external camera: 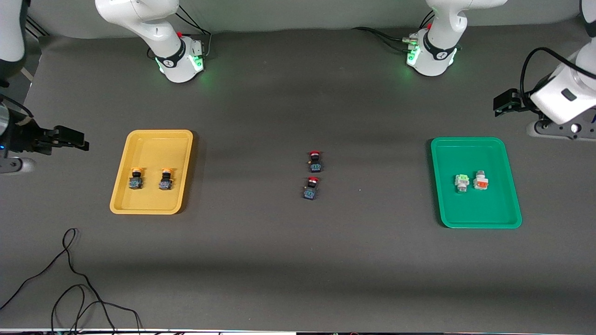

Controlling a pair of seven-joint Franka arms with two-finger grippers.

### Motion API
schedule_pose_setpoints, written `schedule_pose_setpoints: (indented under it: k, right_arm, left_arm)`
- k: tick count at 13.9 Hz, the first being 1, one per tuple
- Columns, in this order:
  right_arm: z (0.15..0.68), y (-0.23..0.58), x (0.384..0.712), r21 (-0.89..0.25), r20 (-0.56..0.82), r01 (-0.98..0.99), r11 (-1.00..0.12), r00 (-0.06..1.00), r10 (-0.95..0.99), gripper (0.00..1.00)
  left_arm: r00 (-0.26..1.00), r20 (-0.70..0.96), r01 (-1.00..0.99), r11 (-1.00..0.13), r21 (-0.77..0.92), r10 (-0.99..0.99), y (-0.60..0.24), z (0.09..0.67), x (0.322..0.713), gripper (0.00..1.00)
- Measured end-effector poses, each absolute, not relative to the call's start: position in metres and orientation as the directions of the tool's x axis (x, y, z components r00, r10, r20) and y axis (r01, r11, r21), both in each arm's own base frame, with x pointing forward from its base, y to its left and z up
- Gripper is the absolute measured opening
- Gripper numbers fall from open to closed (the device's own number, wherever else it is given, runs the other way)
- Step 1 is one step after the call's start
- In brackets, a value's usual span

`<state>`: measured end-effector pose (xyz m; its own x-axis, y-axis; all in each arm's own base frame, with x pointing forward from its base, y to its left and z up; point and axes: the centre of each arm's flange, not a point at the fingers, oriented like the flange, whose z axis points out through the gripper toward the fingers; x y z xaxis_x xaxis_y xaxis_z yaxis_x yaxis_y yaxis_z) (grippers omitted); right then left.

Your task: Place green and yellow buttons in trays

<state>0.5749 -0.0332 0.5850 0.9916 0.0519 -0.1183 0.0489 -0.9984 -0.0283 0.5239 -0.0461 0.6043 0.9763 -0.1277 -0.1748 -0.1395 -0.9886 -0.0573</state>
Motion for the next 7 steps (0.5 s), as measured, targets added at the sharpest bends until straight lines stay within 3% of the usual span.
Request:
schedule_pose_setpoints:
  k: [7]
  right_arm:
    - [0.597,-0.039,0.553,-0.017,-0.07,0.043,-0.999,0.997,0.044,1.0]
  left_arm:
    - [0.986,-0.083,-0.149,-0.987,-0.062,-0.144,-0.052,0.606,0.524,0.97]
